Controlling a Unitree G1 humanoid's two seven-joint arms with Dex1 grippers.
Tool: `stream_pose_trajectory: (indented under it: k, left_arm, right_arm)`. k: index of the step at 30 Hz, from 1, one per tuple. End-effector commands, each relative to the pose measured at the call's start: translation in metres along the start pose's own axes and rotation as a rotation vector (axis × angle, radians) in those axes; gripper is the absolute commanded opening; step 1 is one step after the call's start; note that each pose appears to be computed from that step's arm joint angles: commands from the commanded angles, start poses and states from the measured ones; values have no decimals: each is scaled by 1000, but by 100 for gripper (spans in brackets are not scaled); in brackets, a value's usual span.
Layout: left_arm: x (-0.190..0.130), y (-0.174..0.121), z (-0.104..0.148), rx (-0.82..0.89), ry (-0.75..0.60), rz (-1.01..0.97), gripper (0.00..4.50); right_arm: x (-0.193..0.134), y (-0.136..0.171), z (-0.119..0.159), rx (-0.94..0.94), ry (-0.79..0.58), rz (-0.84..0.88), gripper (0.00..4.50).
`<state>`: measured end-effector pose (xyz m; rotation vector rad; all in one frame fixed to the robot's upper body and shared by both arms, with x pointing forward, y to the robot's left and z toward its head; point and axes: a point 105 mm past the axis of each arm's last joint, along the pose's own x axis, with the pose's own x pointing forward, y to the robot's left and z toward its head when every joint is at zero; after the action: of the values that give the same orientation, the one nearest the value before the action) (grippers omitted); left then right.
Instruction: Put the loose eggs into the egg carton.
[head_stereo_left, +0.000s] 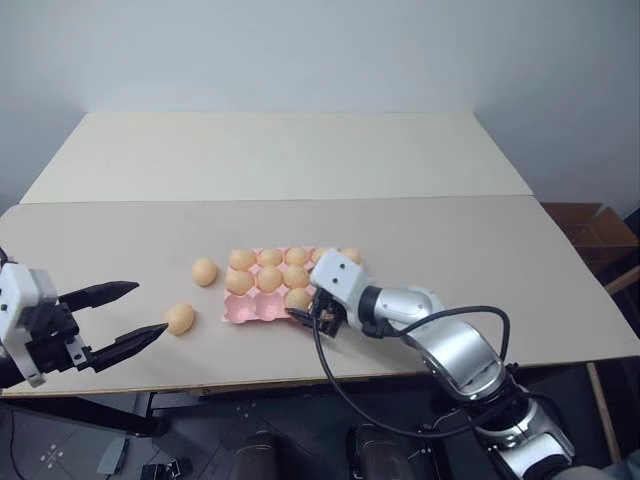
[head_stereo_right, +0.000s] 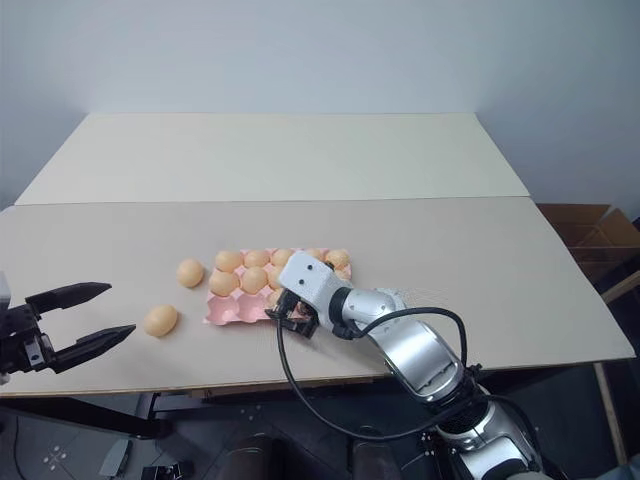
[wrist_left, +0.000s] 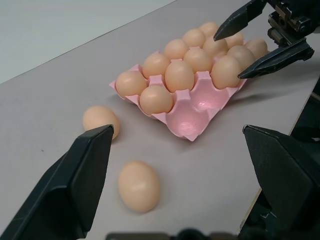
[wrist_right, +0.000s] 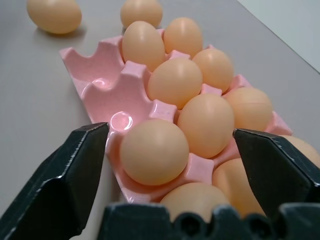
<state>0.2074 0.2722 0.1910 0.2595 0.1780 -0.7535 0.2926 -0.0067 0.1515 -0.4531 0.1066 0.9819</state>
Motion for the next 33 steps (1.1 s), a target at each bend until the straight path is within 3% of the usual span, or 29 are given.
stream_pose_trajectory:
  k: [1, 6, 10, 15, 19, 26, 33]
  left_arm:
    - [1, 0, 7, 33, -14, -2, 450]
    - [-1, 0, 5, 25, -14, 6, 450]
    - [-8, 4, 3, 19, -26, 42, 450]
    - [-29, 3, -8, -10, 15, 67, 450]
    - [-38, 2, -12, -28, 21, 93, 450]
    - [-36, 1, -24, -86, 57, 161, 450]
    - [8, -2, -43, -164, 112, 319, 450]
  right_arm:
    - [-26, -20, 24, -14, -100, -72, 447]
    - [-73, -46, 22, 27, -154, -113, 447]
    - [-118, -62, -1, 48, -130, -113, 447]
    - [-155, -60, -25, 49, -127, -15, 447]
    - [-164, -51, -34, 46, -110, 72, 447]
    - [-160, -52, -33, 17, -124, 76, 447]
    - [-155, -52, -22, 0, -155, 105, 447]
